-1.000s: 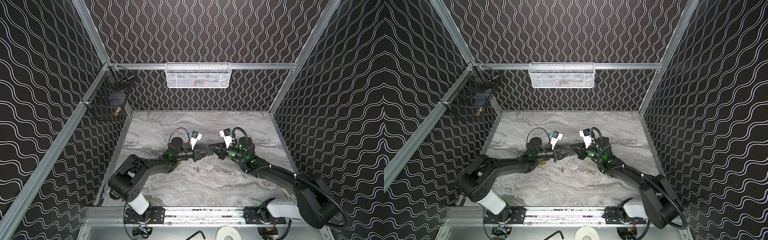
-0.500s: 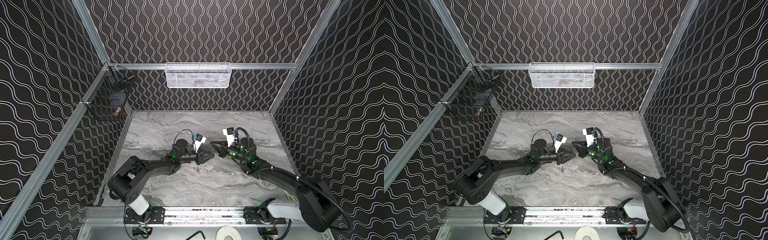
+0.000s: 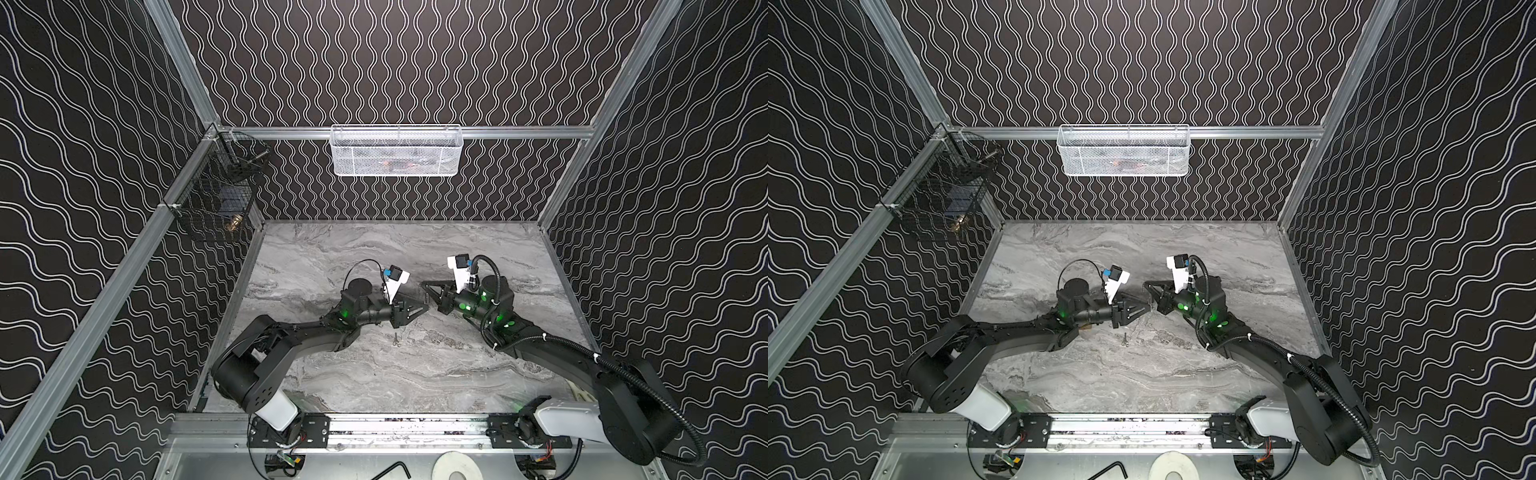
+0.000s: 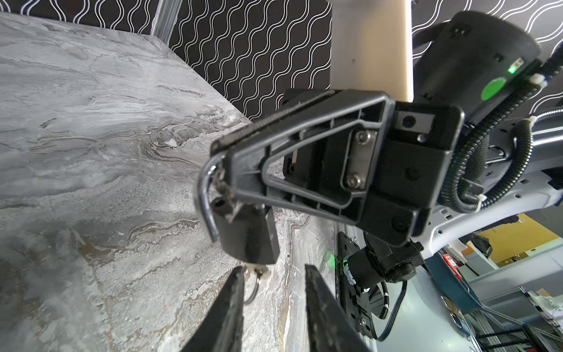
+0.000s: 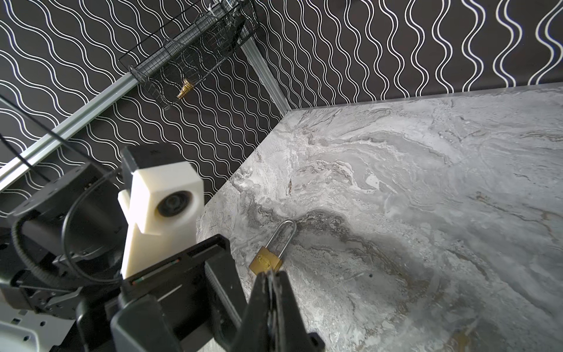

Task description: Unlock with the key

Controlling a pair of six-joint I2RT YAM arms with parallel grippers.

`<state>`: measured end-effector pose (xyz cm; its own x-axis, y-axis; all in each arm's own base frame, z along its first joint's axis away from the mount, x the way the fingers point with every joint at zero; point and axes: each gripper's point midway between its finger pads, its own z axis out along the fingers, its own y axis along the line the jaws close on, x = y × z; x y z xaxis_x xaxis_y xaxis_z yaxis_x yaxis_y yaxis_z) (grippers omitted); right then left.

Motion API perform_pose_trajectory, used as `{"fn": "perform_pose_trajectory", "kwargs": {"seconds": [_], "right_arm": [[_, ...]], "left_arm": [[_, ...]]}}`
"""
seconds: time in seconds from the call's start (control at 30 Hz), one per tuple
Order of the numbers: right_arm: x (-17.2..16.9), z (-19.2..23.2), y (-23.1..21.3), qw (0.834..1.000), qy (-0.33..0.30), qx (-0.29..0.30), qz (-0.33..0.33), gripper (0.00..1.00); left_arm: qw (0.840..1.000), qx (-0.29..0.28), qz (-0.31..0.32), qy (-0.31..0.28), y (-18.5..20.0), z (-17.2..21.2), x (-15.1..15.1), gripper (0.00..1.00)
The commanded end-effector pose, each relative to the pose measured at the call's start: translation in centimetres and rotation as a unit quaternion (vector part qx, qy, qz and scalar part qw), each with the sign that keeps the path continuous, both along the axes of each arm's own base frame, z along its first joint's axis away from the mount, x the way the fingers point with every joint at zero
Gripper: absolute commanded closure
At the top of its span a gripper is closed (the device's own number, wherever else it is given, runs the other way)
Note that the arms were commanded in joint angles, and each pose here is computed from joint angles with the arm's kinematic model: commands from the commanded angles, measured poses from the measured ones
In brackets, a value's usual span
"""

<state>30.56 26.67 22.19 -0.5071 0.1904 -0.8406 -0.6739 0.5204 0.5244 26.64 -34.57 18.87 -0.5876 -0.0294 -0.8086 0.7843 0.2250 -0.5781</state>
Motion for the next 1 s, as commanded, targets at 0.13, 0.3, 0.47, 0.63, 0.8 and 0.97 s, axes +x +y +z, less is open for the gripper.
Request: {"fn": "perform_pose_trajectory", "kwargs": {"seconds": [0.13, 0.3, 0.47, 0.63, 0.8, 0.97], "right_arm": [[0.3, 0.7, 0.0, 1.000, -0.016, 0.008, -0.005, 1.00], [0.4, 0.5, 0.3, 1.000, -0.013, 0.011, -0.006, 1.00], [0.9, -0.5, 0.2, 1.000, 0.001, -0.002, -0.019, 1.00], [1.4, -2.9, 0.0, 0.999, 0.028, -0.022, -0.033, 1.00], [2.6, -6.7, -0.8, 0.995, 0.066, -0.042, -0.061, 1.00], [3.9, -10.4, -1.7, 0.992, 0.094, -0.042, -0.068, 1.00]], "left_arm": [[1.000, 0.003, 0.015, -0.022, 0.0, 1.0, 0.6, 0.59], [1.000, 0.005, 0.013, -0.017, -1.0, 0.6, 0.8, 0.63], [1.000, 0.013, 0.026, -0.003, -1.5, -1.2, 1.5, 0.74], [0.999, 0.015, 0.037, 0.006, -1.6, -2.6, 2.0, 0.78], [0.996, 0.049, 0.067, 0.021, -1.2, -4.7, 3.1, 0.69], [0.989, 0.118, 0.079, 0.038, 0.0, -7.6, 3.5, 0.66]]}}
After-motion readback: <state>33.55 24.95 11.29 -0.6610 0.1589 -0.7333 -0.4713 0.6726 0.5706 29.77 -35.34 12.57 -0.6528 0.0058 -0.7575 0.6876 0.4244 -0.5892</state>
